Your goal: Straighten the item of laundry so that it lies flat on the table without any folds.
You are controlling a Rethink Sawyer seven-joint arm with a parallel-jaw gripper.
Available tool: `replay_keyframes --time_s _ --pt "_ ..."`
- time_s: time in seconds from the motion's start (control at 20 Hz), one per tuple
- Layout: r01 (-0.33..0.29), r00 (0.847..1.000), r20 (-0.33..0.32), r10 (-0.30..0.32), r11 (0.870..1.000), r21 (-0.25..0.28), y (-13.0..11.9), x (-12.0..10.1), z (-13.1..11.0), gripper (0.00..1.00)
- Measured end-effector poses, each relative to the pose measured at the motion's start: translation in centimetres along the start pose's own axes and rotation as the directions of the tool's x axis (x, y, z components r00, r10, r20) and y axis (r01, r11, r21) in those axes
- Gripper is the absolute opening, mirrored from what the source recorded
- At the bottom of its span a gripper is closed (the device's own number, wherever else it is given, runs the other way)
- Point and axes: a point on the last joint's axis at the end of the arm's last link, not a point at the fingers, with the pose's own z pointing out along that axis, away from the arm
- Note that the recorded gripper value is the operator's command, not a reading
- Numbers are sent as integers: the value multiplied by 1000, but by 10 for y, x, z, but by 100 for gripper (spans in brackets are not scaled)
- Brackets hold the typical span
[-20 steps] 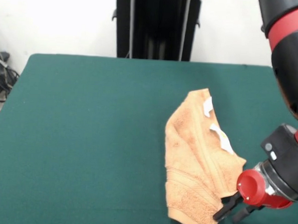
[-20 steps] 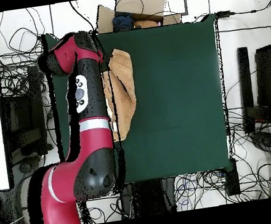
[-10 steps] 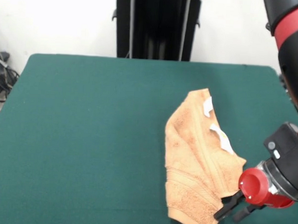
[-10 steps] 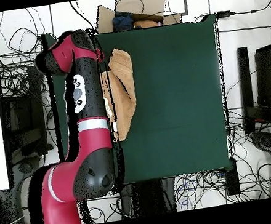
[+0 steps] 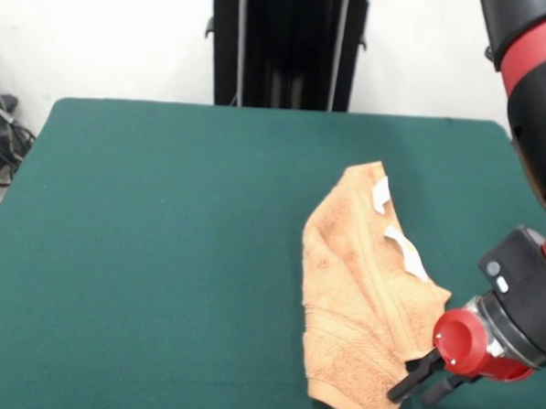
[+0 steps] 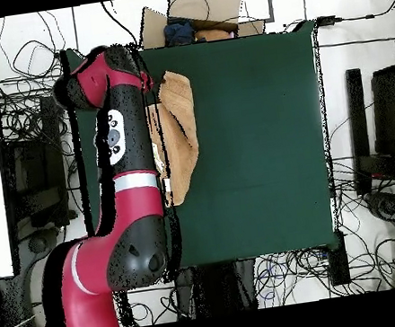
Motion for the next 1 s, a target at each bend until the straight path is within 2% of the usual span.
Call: replay_keyframes --time_s 0.6,1.0 --pt "7 1000 -9 -7 1000 7 2 3 7 100" --pt "18 1000 -14 -18 999 39 -3 5 9 100"
